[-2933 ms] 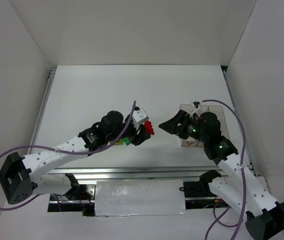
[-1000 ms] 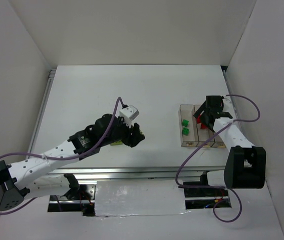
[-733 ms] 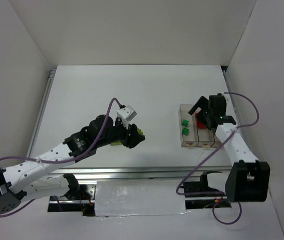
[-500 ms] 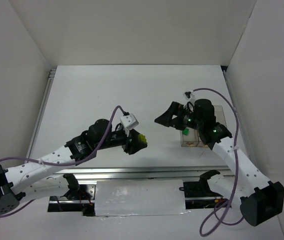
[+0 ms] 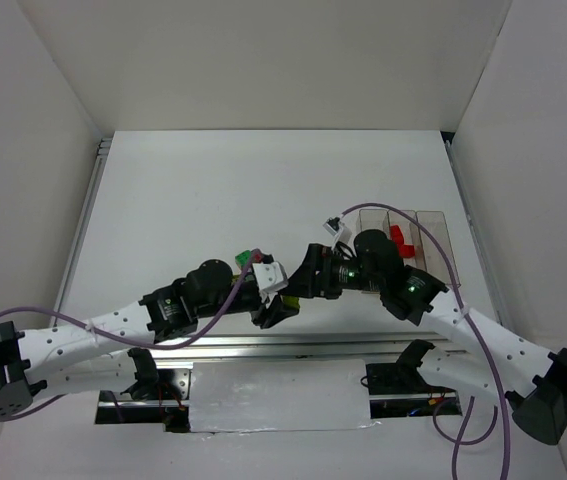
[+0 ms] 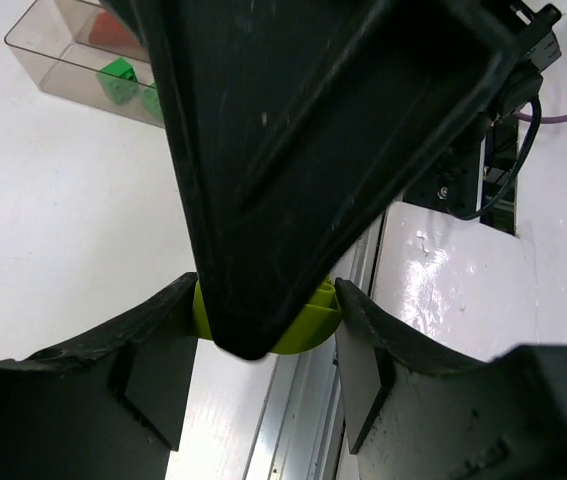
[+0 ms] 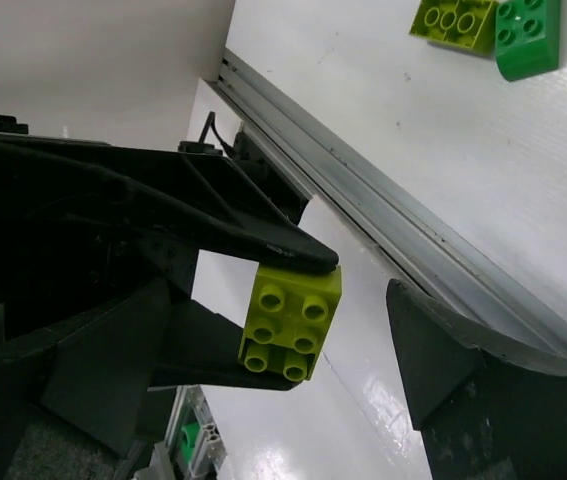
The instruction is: Sort the legos into containers by color
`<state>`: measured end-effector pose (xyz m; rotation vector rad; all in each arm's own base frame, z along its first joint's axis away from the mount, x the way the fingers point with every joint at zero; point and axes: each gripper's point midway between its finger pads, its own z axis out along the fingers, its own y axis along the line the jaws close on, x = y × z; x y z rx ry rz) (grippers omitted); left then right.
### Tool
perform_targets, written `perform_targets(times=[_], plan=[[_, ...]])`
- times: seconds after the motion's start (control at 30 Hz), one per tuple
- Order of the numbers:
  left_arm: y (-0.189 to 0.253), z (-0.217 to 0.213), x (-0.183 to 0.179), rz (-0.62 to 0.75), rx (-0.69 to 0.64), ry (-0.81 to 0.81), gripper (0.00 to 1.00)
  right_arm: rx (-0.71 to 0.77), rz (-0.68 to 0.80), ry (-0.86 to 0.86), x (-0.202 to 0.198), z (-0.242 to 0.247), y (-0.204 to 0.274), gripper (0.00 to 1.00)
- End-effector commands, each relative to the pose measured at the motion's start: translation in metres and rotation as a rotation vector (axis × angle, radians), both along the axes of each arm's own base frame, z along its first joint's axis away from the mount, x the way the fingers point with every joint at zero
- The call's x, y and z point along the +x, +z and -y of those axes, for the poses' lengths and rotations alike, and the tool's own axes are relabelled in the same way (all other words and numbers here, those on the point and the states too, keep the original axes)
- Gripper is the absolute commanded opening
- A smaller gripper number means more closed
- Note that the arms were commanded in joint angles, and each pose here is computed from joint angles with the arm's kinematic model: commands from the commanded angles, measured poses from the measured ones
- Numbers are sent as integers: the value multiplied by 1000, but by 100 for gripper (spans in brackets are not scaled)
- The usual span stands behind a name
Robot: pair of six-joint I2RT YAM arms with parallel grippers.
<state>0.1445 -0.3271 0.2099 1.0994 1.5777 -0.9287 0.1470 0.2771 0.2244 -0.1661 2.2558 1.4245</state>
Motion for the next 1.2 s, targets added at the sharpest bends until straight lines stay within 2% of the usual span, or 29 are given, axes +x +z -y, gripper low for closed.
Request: perform_targets(times=[0.0,0.07,0.13,0.17,0.2,0.23,0.3,0.33,0.37,0.4,0.43,0.47,0.57,0.63,0.67,0.7,0.73,0.77,0.87,0.9,0.97,1.0,1.17], plan=[[29,6,4,123,-76,15,0,20,10,-15,-2,-7,2,95],[30,7,2,131,-77,13,0,15,-3,-7,-6,-8,-4,91],[30,8,2,135,-75,23,0,36,-1,11,-10,-11,-1,78],[30,8,2,136,-76,25,0,45,-4,16,-12,-13,0,68],[29,8,3,136,-73,30,0,51,-1,17,-13,-13,0,45],[30,9,3,136,-74,35,0,61,3,14,-13,-13,2,27],[28,9,6,131,-65,52,0,68,2,4,-12,-12,4,0],[25,8,12,129,-50,87,1,69,6,3,-13,-12,5,0],[26,7,15,117,-45,107,20,71,11,-6,-12,-11,5,0],[24,7,19,107,-38,136,33,64,15,-14,-10,-10,5,0],[25,4,34,104,-24,224,52,55,19,-21,-9,-9,4,0],[24,3,39,79,-23,267,99,37,34,-56,-2,-6,2,0],[21,0,56,45,18,380,99,-38,78,-181,29,13,-7,0],[23,-6,65,21,37,455,100,-154,93,-292,54,42,-23,0],[26,-16,73,1,27,547,100,-193,99,-368,70,60,-25,0],[25,-26,77,-10,42,604,99,-265,83,-540,98,103,-34,0],[30,-33,81,-45,23,668,100,-310,102,-605,111,125,-36,0],[32,-48,90,-44,22,771,100,-371,89,-762,129,167,-35,0],[32,-85,104,-130,23,969,100,-523,82,-1013,158,235,-28,0],[30,-101,115,-162,26,1040,99,-629,19,-1157,165,277,-42,0],[21,-121,120,-253,38,1109,99,-634,-18,-1242,180,307,-37,0],[16,-132,126,-307,32,1131,100,-626,-81,-1263,189,324,-50,0],[-7,-169,123,-379,49,1224,99,-703,-165,-1417,207,377,-60,0]])
